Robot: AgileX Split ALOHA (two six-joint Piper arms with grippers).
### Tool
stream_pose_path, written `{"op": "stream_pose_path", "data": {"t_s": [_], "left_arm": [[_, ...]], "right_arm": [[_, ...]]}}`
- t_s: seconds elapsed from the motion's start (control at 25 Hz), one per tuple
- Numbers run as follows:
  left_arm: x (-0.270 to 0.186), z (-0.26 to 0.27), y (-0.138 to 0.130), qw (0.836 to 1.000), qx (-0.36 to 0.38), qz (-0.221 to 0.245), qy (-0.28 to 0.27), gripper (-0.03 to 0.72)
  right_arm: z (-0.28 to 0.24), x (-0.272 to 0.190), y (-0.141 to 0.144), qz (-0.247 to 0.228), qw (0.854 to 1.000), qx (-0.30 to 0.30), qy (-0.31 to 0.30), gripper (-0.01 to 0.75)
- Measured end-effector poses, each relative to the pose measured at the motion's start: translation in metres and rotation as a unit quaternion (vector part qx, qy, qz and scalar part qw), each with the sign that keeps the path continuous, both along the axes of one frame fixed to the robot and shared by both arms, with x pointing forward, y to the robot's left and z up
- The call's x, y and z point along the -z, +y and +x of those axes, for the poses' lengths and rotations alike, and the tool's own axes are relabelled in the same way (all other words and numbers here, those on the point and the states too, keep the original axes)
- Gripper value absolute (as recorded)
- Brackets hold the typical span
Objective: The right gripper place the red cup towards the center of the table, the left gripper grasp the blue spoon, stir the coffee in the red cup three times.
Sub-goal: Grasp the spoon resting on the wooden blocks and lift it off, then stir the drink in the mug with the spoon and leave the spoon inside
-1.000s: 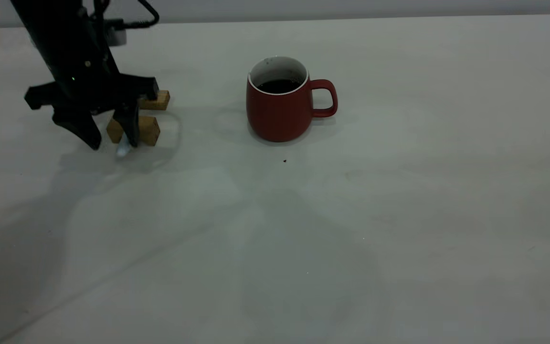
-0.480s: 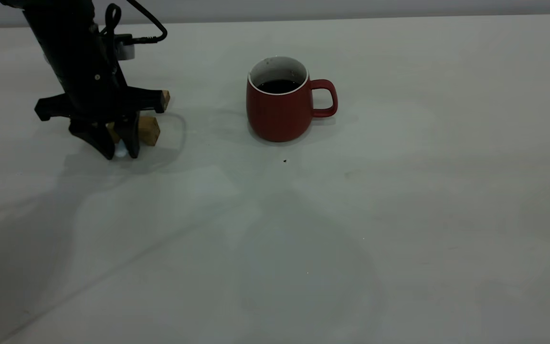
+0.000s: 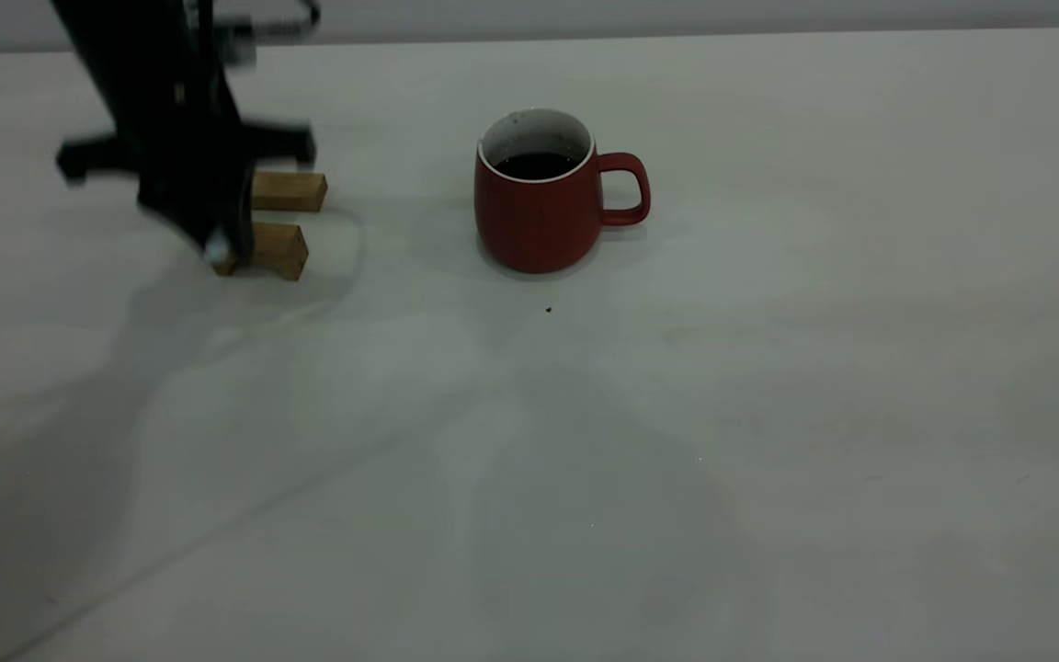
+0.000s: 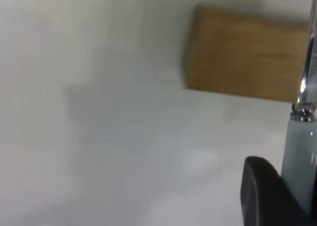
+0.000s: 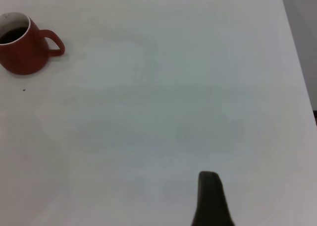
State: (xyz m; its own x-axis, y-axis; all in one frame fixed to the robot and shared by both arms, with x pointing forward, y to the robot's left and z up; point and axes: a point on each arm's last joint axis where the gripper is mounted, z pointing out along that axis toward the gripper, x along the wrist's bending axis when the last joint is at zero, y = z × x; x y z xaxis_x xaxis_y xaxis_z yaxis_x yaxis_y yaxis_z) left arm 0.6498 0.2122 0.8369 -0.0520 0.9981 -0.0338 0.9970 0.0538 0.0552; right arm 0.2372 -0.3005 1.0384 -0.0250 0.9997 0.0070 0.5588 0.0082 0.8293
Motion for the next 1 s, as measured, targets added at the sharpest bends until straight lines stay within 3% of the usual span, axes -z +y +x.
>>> {"op": "stream_pose_path", "data": {"t_s": [0.16,0.32,0.4,0.56,0.76,0.92,1.0], "left_arm": [[-0.059,0.000,-0.024,0.993,-0.064,-0.099,-0.027,0.147],[-0.095,-0.008,-0.048,0.950,-0.186,-0.250,0.024,0.147],[-0.106,-0.011,-0.059,0.909,-0.254,-0.320,0.078,0.147],[-0.118,-0.014,-0.074,0.823,-0.359,-0.401,0.182,0.147],[-0.106,-0.012,-0.086,0.737,-0.435,-0.434,0.282,0.147],[-0.093,-0.004,-0.102,0.642,-0.510,-0.463,0.337,0.147],[-0.086,0.001,-0.108,0.606,-0.539,-0.476,0.340,0.147]], "right_arm": [[0.000,0.000,0.000,0.000,1.000,0.000,0.000,0.574],[0.000,0.000,0.000,0.000,1.000,0.000,0.000,0.574],[0.000,0.000,0.000,0.000,1.000,0.000,0.000,0.574],[0.000,0.000,0.000,0.000,1.000,0.000,0.000,0.574],[0.000,0.000,0.000,0.000,1.000,0.000,0.000,0.574],[0.000,0.000,0.000,0.000,1.000,0.000,0.000,0.574],[0.000,0.000,0.000,0.000,1.000,0.000,0.000,0.574]]}}
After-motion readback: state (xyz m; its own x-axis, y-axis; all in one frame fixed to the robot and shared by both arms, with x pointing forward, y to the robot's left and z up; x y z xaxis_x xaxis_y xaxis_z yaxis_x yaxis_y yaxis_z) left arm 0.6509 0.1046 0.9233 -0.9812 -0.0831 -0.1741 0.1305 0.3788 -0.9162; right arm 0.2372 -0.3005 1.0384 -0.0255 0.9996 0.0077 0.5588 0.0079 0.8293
